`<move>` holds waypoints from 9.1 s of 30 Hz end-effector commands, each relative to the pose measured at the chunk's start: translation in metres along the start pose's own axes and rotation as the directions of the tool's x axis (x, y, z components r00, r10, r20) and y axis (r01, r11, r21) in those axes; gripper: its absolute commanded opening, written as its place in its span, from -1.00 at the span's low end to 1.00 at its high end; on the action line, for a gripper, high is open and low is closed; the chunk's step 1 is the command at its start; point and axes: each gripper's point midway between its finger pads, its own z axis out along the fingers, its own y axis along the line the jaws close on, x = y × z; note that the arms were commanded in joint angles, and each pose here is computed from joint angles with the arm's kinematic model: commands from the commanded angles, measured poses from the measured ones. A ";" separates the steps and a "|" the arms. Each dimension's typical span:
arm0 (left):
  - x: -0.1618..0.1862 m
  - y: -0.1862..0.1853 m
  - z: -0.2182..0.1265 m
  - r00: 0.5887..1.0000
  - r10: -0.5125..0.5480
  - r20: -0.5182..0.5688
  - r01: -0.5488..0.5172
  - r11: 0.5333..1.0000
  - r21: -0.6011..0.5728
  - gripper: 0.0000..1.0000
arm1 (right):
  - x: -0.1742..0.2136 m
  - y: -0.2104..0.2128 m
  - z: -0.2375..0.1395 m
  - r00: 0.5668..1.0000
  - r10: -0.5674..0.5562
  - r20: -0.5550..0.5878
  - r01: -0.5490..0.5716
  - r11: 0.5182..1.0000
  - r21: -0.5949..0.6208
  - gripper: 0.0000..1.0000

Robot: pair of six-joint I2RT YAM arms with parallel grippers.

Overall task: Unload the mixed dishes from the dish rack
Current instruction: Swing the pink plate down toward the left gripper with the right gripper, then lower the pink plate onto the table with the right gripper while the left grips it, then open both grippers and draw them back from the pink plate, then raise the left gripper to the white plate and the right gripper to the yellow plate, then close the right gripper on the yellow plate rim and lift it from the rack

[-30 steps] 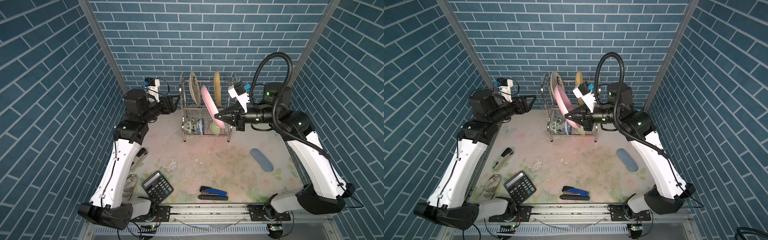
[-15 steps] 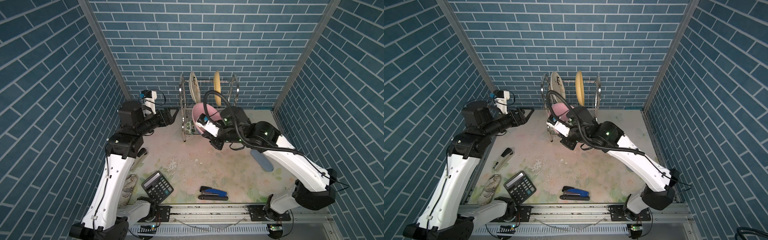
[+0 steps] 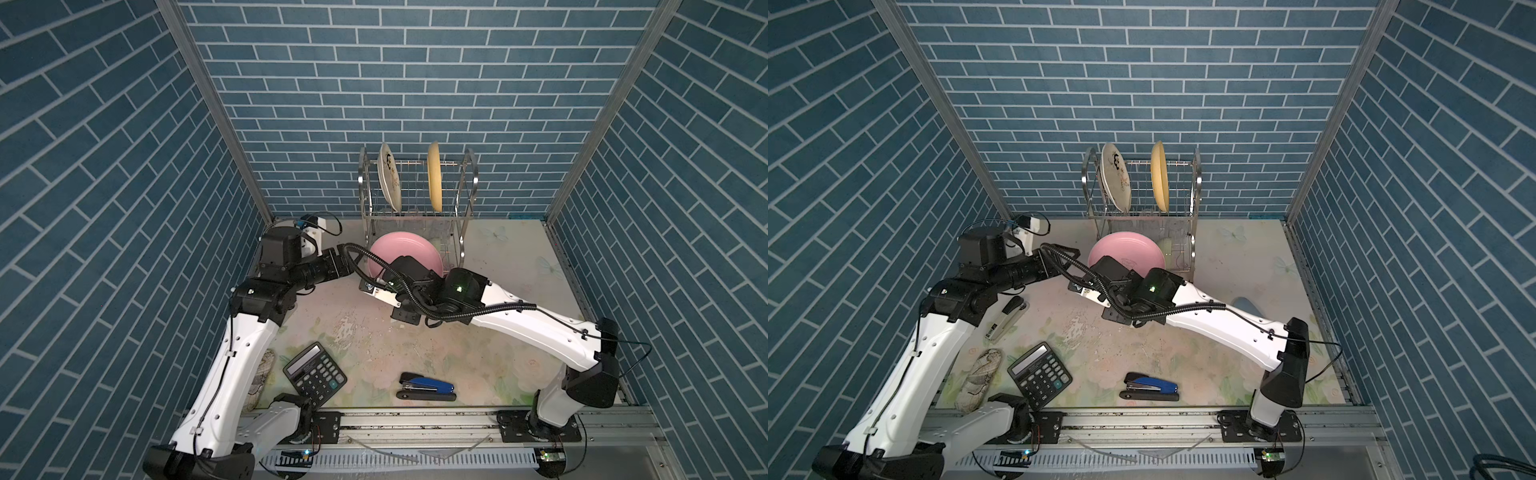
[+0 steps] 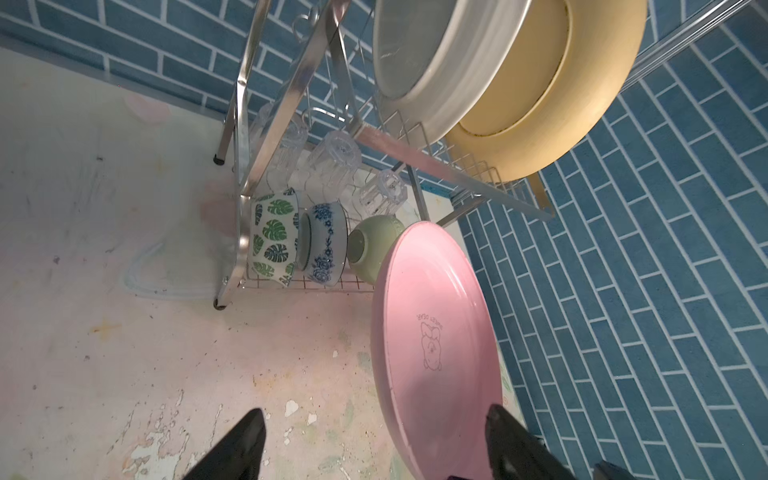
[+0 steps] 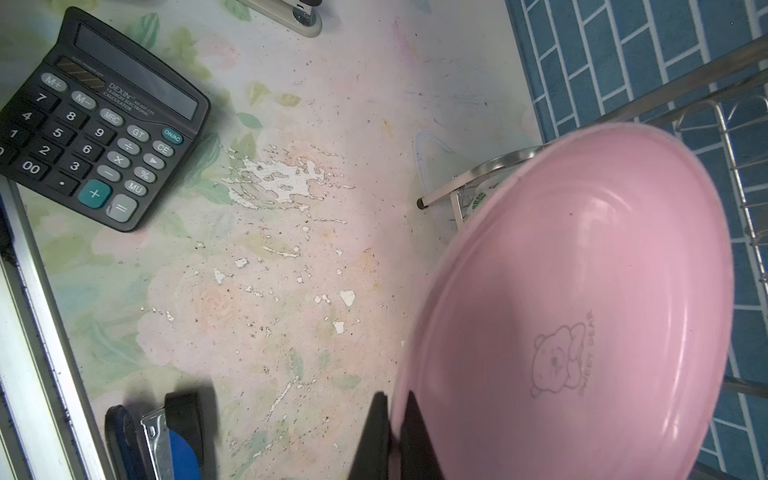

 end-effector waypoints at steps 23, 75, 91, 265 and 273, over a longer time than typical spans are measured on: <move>0.067 0.033 0.043 0.988 -0.099 -0.115 0.105 0.993 0.046 -0.38 | -0.010 0.057 0.006 0.998 -0.025 0.056 0.025 1.000 -0.009 -1.00; 0.121 0.078 0.090 0.988 -0.107 -0.113 0.108 0.994 0.003 -1.00 | 0.144 -0.032 0.043 0.220 0.969 0.114 -0.955 0.237 -0.176 -0.04; 0.147 0.093 0.112 0.978 -0.135 -0.160 0.131 0.991 -0.036 -1.00 | 0.148 -0.024 0.109 0.203 0.978 -0.037 -0.960 0.192 -0.202 -0.32; -0.203 0.000 0.130 0.866 0.265 0.423 -0.223 0.964 -0.147 -0.54 | -0.023 -0.327 -0.066 0.336 0.756 0.561 -0.736 0.583 -0.344 -1.00; -0.202 0.000 0.128 0.867 0.265 0.423 -0.221 0.963 -0.151 -0.55 | -0.035 -0.321 -0.092 0.304 0.747 0.591 -0.695 0.599 -0.399 -1.00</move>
